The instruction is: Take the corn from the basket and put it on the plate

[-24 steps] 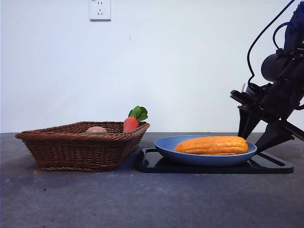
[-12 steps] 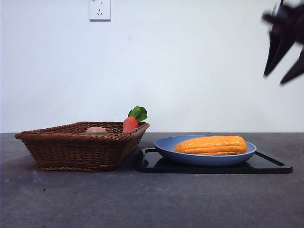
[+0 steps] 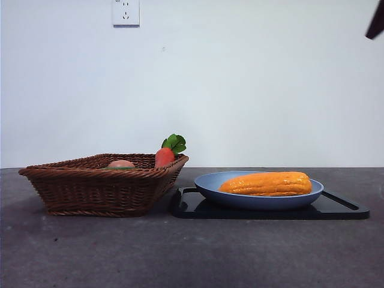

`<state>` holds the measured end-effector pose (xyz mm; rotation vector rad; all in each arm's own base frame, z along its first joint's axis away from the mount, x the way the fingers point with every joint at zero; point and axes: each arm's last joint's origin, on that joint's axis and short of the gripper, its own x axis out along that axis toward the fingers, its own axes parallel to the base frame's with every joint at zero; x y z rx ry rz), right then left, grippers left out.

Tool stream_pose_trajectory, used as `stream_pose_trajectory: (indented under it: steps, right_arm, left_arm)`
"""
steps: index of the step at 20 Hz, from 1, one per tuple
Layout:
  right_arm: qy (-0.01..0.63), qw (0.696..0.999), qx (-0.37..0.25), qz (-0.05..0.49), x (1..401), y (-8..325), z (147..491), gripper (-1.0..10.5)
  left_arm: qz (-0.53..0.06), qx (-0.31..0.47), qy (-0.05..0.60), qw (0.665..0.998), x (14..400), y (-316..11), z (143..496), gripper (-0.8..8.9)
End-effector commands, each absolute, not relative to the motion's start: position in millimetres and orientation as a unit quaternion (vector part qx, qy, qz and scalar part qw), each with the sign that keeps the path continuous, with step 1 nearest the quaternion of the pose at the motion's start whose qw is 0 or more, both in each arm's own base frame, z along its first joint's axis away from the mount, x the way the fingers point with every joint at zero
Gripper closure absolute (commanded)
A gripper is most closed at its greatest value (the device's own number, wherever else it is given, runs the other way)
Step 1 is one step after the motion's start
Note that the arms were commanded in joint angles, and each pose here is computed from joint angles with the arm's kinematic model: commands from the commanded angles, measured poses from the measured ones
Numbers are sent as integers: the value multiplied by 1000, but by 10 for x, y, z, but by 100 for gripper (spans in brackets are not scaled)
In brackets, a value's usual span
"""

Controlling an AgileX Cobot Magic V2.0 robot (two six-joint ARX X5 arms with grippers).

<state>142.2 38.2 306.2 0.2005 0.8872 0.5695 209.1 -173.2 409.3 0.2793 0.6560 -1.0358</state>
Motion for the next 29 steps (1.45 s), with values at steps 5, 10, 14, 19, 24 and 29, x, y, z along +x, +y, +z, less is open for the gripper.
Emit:
stream_pose_trajectory:
  steps: [5,10,14,19,24,29]
  right_arm:
    - [421,860,90,274,1308,364,2925,945]
    - [420,860,91,274,1309,364,2927,945]
    - [420,860,90,274,1309,364,2927,945]
    - [420,860,90,274,1309,364,2927,945]
    - [420,860,90,274,1309,364,2928,945]
    - [420,860,90,274,1309,364,2927,945]
  left_arm:
    - [-488,133,301,809,2091,-1746,4142,810]
    - [-486,131,309,807,2084,-1740,4131,810]
    - [-487,131,304,808,2088,-1744,4139,810]
    - [-487,131,304,808,2088,-1744,4139,810]
    - [-484,144,282,816,2070,-1651,4201,810]
    - [-420,144,119,888,1929,-1104,4572,810]
